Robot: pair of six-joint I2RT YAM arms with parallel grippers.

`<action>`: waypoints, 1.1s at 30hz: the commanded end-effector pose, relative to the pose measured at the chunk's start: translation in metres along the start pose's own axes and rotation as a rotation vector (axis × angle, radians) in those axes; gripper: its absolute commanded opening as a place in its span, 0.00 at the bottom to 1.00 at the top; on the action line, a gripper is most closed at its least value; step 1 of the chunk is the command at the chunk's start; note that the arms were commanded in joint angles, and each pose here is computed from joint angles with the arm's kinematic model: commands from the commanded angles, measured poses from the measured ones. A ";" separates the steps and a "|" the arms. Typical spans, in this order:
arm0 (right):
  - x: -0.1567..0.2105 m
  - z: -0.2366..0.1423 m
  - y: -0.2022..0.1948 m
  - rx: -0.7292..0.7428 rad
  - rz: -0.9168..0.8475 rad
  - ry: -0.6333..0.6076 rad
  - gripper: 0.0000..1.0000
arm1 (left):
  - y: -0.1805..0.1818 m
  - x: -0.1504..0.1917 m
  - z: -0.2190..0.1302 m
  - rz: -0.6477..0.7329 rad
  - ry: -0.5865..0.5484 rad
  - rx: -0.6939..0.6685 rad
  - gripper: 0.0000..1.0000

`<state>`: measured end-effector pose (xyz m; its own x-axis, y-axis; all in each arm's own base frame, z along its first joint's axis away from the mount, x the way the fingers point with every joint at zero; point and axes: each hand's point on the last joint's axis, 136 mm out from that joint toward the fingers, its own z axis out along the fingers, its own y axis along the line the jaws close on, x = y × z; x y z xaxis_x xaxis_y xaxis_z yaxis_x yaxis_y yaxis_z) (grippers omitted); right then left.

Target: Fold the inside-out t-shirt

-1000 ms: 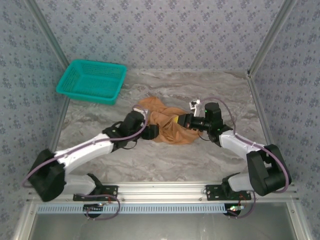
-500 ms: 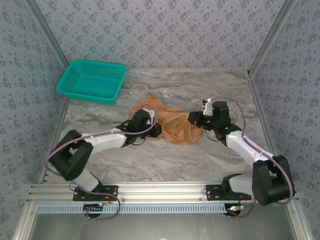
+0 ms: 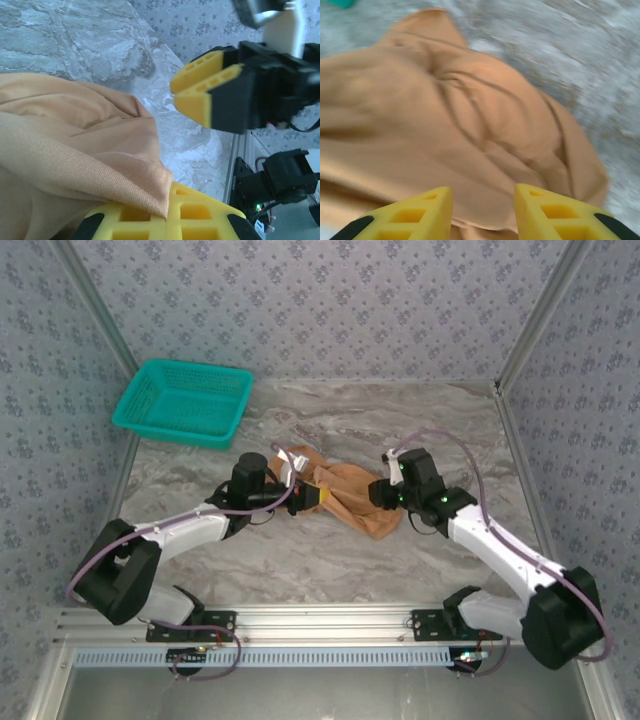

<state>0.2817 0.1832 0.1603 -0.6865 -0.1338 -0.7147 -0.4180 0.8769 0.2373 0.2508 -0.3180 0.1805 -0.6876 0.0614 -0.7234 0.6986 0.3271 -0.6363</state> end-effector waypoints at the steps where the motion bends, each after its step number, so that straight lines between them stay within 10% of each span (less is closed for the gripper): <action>1: 0.003 -0.008 0.026 -0.117 -0.123 -0.061 0.36 | -0.017 -0.004 -0.004 0.077 0.013 0.063 0.00; 6: 0.023 0.007 0.042 -0.196 -0.134 -0.034 0.30 | -0.018 -0.007 -0.003 0.080 0.016 0.062 0.00; 18: 0.051 0.046 0.029 -0.089 -0.255 0.055 0.55 | -0.021 -0.007 -0.007 0.096 0.029 0.054 0.00; 24: 0.034 0.076 0.028 -0.099 -0.268 0.060 0.41 | -0.022 -0.003 -0.011 0.109 0.025 0.047 0.00; 27: 0.026 0.080 0.037 -0.200 -0.226 0.084 0.14 | -0.011 -0.006 -0.016 0.117 0.001 -0.033 0.00; 33: 0.006 0.004 0.062 -0.537 0.086 0.061 0.00 | 0.088 -0.013 -0.053 0.027 -0.030 -0.640 0.00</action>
<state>0.2854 0.2279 0.1257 -0.6947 -0.2111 -0.6876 -0.6015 0.6947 0.3944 0.2774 -0.2815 0.1686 -0.6567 0.0592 -0.7518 0.6280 0.5949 -0.5017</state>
